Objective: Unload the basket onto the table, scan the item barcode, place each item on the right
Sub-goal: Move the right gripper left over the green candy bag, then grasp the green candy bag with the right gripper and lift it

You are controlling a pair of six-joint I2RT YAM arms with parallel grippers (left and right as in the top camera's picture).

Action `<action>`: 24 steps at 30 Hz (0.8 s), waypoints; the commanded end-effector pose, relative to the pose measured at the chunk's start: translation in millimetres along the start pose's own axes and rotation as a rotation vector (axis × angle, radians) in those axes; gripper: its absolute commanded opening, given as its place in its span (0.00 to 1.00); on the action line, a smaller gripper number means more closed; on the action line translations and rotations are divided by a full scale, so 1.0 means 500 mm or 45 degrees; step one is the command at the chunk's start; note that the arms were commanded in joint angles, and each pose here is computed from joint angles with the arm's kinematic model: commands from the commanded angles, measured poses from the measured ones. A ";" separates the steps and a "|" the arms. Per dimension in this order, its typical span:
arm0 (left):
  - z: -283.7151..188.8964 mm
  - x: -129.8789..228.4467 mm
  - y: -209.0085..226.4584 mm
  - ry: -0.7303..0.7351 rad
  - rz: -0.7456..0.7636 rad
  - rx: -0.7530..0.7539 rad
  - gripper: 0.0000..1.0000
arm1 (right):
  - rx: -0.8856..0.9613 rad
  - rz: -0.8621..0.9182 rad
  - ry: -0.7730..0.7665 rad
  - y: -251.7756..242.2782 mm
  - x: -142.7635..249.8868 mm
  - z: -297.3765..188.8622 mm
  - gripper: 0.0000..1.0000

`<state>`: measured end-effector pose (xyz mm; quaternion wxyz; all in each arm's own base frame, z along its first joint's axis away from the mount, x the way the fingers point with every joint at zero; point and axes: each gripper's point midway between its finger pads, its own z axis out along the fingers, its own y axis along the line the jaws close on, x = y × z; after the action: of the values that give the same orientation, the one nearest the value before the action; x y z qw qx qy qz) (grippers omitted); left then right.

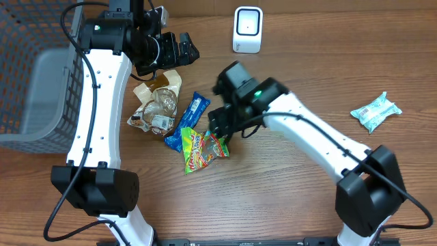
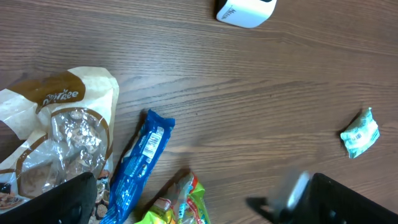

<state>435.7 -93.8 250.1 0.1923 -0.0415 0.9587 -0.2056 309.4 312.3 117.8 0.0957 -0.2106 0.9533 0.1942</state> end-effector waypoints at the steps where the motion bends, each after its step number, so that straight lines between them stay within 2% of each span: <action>1: -0.019 -0.008 -0.001 -0.035 0.025 -0.004 1.00 | 0.070 0.001 -0.050 0.009 -0.006 0.003 0.78; 7: -0.019 -0.008 -0.001 -0.035 0.025 -0.004 1.00 | 0.108 0.089 -0.007 0.017 0.009 0.059 0.80; 11: -0.019 -0.008 -0.001 -0.035 0.025 -0.004 1.00 | -0.035 0.092 0.106 0.056 0.036 0.107 0.86; 14: -0.019 -0.008 -0.001 -0.035 0.025 -0.004 1.00 | -0.063 0.104 0.111 0.072 0.038 0.120 0.89; 24: -0.019 -0.008 -0.001 -0.035 0.025 -0.004 1.00 | -0.034 0.132 0.087 0.073 0.034 0.123 0.84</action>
<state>435.7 -93.8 250.1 0.1923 -0.0415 0.9587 -0.2056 284.1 359.2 63.2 0.0425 -0.1760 0.9628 0.2007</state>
